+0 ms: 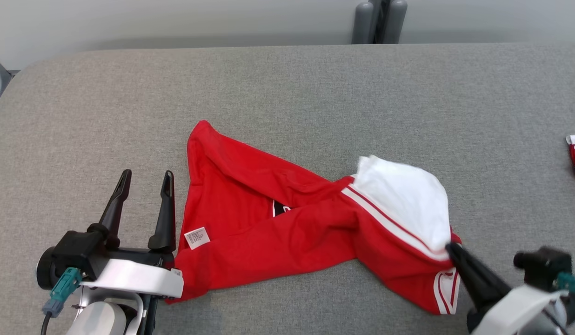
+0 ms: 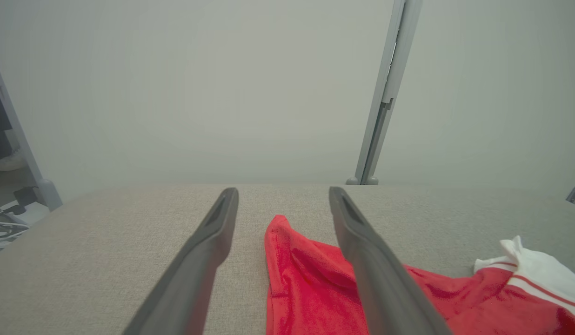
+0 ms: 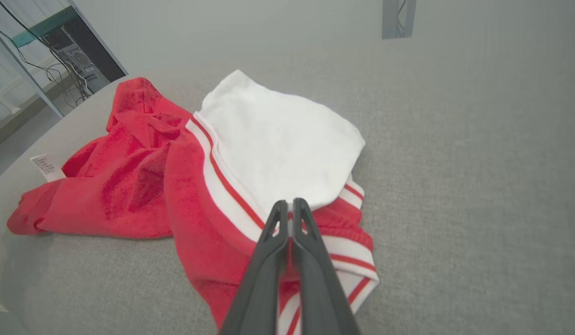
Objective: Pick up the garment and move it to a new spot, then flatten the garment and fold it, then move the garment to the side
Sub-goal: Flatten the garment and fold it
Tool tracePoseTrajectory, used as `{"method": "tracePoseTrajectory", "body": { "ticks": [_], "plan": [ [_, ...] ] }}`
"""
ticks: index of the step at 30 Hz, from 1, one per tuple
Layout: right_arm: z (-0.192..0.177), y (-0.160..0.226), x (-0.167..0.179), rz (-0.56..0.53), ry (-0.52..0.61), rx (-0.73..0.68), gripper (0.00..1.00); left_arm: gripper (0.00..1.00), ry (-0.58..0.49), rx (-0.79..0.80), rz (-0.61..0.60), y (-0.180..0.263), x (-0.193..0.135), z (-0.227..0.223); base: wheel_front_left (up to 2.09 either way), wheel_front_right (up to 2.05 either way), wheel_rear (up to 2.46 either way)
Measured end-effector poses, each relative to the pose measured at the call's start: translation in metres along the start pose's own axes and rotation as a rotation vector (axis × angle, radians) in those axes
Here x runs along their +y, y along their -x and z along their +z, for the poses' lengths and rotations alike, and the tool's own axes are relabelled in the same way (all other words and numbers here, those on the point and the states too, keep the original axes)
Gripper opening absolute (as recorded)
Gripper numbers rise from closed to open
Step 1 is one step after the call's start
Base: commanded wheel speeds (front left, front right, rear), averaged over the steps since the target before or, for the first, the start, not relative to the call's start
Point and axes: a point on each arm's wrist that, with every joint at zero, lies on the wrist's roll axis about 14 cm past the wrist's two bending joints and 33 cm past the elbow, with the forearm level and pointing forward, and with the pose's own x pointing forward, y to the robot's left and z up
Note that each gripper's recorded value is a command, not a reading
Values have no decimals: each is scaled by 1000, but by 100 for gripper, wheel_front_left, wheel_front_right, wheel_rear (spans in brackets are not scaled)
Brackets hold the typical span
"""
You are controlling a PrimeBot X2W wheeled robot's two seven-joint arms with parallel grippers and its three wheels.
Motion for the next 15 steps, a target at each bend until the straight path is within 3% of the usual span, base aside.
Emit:
{"method": "tracePoseTrajectory", "body": {
  "ticks": [5, 10, 11, 13, 15],
  "plan": [
    [-49, 24, -7, -81, -101, 113, 0, 100, -5, 3, 3, 3, 2, 1, 0, 0, 0],
    [-69, 30, -8, -105, -131, 160, 0, 100, -9, 1, 7, 4, 4, 3, 0, 0, 0],
    [-71, 29, -8, -108, -138, 162, 23, 100, -11, 0, 7, 4, 4, 4, 0, 0, 0],
    [-62, 24, -9, -109, -135, 120, 100, 100, -16, -5, 10, 5, 6, 6, 0, 0, 0],
    [-52, 21, -11, -113, -125, 81, 100, 100, -19, -9, 18, 7, 8, 8, 0, 0, 0]
  ]
}}
